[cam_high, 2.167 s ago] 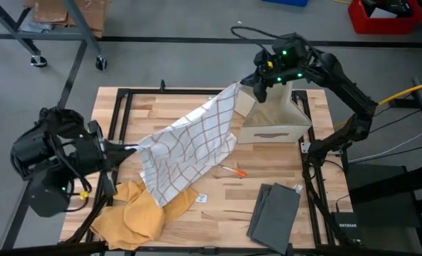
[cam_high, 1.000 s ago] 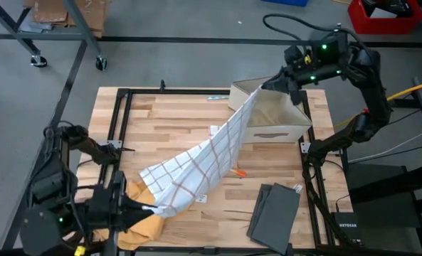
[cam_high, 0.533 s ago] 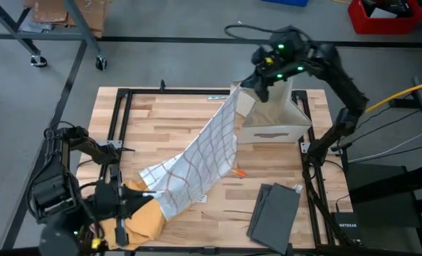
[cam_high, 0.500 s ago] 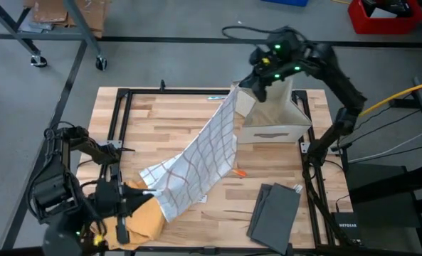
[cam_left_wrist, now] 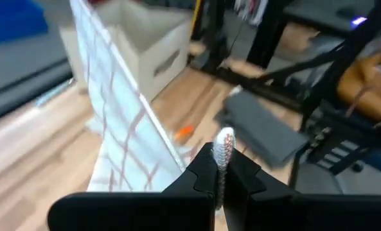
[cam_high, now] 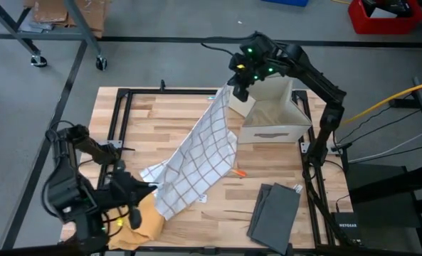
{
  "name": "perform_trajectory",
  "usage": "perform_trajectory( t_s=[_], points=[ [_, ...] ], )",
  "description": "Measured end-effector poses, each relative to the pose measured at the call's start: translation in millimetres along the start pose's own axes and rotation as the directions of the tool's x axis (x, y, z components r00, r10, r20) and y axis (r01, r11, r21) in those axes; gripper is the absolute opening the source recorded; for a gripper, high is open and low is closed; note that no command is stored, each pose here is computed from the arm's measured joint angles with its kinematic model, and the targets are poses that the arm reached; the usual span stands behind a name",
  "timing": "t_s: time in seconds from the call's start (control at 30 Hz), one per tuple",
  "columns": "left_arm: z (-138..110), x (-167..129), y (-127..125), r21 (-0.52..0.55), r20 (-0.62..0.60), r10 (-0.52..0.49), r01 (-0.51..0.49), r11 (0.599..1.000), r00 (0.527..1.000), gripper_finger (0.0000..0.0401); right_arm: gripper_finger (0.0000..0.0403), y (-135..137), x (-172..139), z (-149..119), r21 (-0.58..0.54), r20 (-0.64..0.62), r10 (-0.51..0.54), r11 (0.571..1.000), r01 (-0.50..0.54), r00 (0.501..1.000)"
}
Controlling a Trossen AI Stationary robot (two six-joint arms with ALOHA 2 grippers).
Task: Fold towel
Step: Fold the white kitchen towel
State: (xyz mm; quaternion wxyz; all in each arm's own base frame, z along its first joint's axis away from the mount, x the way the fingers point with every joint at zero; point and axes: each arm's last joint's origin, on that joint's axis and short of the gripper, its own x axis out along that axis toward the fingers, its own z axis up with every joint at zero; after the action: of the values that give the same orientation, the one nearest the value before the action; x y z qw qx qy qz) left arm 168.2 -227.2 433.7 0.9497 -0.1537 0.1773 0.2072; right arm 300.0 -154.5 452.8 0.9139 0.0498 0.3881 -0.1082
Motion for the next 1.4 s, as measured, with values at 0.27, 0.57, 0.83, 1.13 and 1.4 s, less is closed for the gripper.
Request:
perform_trajectory(
  t_s=[0.27,0.57,0.83,1.13,1.4],
  points=[
    [-32.8,42.3,7.0,-0.019,-0.271,0.145,-0.156,0.988,0.952,0.0,0.0001,-6.4,24.4,0.9,-0.034,-0.057,-0.056,0.998,0.054,0.997],
    [-75.3,66.0,20.0,0.015,-0.473,0.289,-0.32,0.947,0.832,0.0,0.0001,-14.1,71.8,-2.1,-0.125,-0.159,-0.022,0.992,0.002,0.987],
    [-90.3,69.5,27.9,-0.004,-0.498,0.338,-0.392,0.92,0.799,0.0,0.0001,-18.8,99.2,-2.8,-0.197,-0.184,-0.01,0.98,-0.027,0.983],
    [-72.8,61.2,38.5,-0.086,-0.5,0.291,-0.381,0.921,0.816,0.0,0.0001,-22.3,100.5,13.4,-0.227,-0.015,-0.035,0.973,0.03,0.999],
    [-63.7,54.7,44.9,-0.005,-0.507,0.259,-0.303,0.953,0.822,0.0,0.0001,-18.7,99.3,1.1,-0.276,-0.133,0.038,0.958,-0.074,0.99]
  ],
)
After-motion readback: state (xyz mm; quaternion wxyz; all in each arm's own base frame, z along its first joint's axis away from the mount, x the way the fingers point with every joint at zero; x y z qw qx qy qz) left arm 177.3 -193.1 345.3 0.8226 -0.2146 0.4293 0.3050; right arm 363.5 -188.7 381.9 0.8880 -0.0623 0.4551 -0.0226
